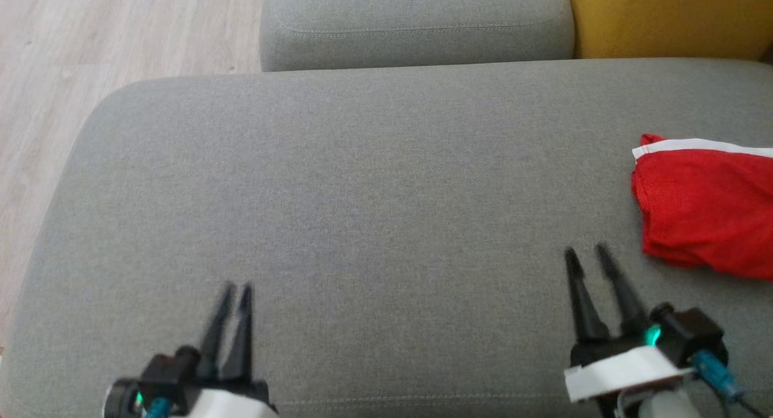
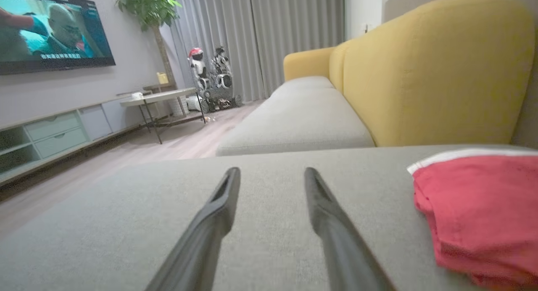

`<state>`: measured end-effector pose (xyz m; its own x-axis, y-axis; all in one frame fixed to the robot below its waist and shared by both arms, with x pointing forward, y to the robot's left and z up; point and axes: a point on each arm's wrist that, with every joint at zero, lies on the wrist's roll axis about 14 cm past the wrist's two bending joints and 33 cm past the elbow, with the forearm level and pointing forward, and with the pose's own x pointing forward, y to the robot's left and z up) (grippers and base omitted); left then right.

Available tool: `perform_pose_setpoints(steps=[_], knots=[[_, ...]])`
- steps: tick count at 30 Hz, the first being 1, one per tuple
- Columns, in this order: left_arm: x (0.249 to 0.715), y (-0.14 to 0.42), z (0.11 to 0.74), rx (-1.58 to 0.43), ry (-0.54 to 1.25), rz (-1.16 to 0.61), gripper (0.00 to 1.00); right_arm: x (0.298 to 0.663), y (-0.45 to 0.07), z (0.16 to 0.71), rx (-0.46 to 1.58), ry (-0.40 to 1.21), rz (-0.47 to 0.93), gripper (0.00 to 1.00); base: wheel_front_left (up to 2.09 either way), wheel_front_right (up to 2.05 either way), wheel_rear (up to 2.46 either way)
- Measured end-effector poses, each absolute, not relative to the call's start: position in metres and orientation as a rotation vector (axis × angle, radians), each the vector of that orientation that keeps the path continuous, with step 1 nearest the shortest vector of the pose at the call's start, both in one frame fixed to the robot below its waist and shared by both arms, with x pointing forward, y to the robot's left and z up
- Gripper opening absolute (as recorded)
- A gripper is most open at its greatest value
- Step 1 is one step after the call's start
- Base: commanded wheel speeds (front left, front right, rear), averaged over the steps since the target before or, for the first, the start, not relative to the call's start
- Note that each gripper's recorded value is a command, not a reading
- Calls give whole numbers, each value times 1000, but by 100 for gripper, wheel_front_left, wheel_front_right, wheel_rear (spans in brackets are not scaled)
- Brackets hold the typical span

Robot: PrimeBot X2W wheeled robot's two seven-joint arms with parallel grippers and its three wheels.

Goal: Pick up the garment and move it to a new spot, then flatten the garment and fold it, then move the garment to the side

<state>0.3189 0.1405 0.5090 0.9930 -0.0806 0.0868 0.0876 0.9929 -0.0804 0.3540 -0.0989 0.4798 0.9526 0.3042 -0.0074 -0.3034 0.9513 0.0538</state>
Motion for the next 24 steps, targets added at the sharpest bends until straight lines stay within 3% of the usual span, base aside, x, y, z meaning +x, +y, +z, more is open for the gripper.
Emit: perform_pose_setpoints(steps=[6,24], knots=[[303,142,470,-102,46,-71,0,334,-104,440,66,149,292,0,0,0,0],[311,148,463,-318,96,-34,0,340,-121,442,289,170,194,0,0,0,0]])
